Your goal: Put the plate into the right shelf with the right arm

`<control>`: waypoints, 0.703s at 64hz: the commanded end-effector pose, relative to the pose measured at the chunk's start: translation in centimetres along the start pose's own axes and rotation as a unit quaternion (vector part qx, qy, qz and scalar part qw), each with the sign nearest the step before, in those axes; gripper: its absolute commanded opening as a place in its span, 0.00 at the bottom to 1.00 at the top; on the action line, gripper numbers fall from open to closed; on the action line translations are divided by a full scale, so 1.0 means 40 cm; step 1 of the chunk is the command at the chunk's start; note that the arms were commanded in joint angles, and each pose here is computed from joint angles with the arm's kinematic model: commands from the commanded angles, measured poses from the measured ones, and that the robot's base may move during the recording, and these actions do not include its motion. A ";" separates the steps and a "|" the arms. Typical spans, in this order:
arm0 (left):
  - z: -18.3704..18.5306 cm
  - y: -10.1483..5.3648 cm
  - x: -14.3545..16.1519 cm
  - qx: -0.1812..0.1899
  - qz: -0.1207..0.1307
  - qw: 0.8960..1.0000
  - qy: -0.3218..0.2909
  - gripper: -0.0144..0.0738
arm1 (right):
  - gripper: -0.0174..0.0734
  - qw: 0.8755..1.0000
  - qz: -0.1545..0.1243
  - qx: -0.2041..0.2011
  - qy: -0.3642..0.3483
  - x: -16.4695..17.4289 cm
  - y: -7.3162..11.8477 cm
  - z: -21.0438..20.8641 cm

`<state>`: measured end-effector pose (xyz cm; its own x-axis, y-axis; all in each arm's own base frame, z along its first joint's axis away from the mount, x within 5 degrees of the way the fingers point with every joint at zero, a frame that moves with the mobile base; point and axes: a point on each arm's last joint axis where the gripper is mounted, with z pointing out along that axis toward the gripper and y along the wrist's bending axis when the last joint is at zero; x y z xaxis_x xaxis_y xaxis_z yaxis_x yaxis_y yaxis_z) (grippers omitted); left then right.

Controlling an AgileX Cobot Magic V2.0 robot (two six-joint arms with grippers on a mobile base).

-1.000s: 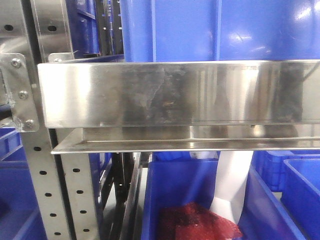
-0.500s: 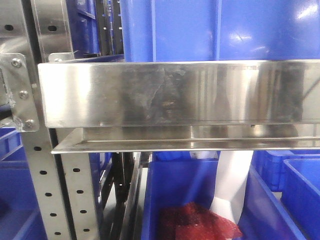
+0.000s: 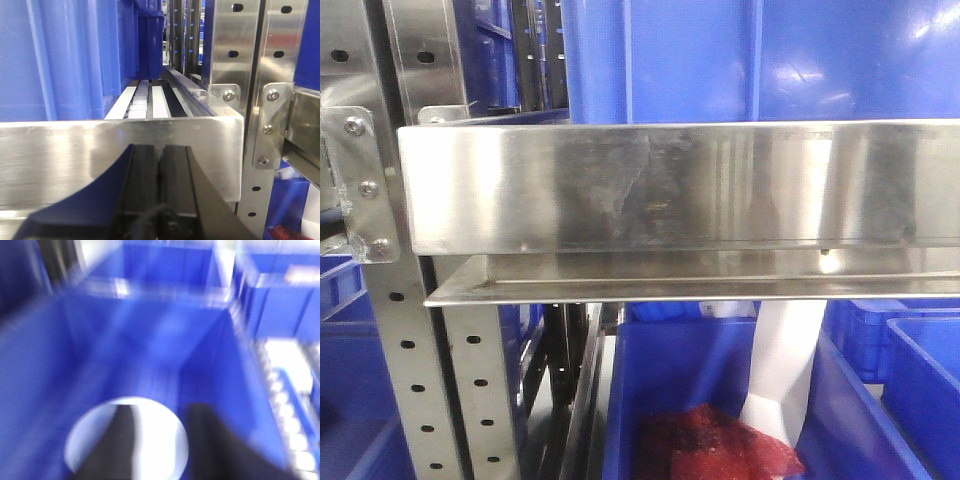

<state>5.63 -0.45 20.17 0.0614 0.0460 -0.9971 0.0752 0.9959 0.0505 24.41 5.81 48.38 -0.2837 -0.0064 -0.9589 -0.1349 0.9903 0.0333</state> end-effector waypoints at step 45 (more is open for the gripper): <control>-0.002 0.004 -0.015 -0.009 -0.003 0.999 -0.045 0.11 | 0.25 0.986 -0.011 -0.025 -0.165 0.401 -0.073 -0.396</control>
<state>5.63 -0.45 20.17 0.0614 0.0460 -0.9971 0.0752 0.9959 0.0505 5.63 0.67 36.39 -0.0664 0.0310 -0.9973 -0.1764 0.9834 0.0423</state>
